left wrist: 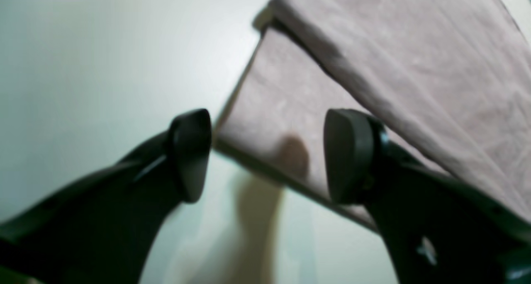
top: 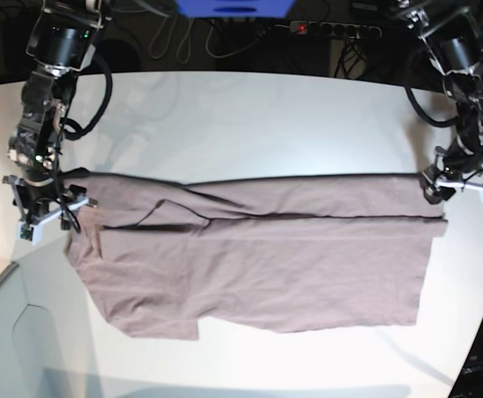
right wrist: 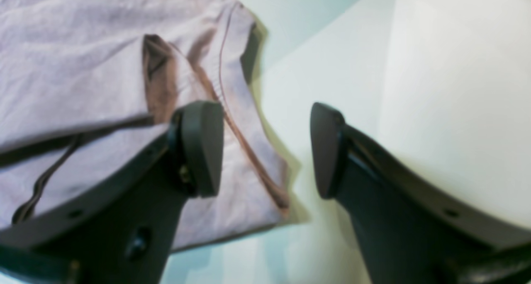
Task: Layout the t-shirt on the table in an organized manner, then fold the t-shirt properly
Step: 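Lower the folded edge onto the shirt and open both grippers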
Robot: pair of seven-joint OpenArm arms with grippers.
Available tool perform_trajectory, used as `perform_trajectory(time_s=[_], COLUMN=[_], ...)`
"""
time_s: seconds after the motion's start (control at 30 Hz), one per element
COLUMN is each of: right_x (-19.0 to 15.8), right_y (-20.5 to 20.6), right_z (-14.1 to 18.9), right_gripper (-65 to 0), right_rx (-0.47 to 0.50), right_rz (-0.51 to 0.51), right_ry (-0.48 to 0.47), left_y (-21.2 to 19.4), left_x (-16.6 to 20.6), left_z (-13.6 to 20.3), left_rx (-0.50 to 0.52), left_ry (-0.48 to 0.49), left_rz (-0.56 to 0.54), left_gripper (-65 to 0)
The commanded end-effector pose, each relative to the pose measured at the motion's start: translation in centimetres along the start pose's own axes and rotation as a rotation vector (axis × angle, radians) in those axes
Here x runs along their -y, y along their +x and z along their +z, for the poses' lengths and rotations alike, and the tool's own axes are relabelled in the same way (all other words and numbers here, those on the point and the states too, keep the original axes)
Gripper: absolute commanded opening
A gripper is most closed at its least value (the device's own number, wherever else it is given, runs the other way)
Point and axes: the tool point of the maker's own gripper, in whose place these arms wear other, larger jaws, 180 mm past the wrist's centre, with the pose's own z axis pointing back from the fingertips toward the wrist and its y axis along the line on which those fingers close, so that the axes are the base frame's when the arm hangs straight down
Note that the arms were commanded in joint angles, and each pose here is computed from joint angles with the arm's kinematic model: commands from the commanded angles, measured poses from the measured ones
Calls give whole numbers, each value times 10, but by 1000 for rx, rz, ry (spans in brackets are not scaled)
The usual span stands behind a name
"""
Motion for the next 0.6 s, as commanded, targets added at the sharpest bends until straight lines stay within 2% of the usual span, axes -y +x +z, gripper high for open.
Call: perform_trajectory(time_s=[0.0,0.27,0.4,0.47,0.57], right_x=[3,4,-12,-16,-17], right_y=[22,12,-16,-26,-31], right_z=[0,0,-8,-10,-12], right_gripper=[-308,-287,-287,-288,-288], right_rx=[63,43,-34,-56,-71], right_rz=[2,6,26,27,22], right_ry=[-6,-4,79,100,102], left_y=[19,10,12,15,17], left_x=[3,-1,-1,5,15], left_z=[0,-4,-4,-6,-9], left_rx=[44,18,33,58,90], left_ry=[-13,-7,-7,-19,-38], left_rz=[-5,11,13,-3,-44], left_gripper=[-235,-237,-240,-277,-379])
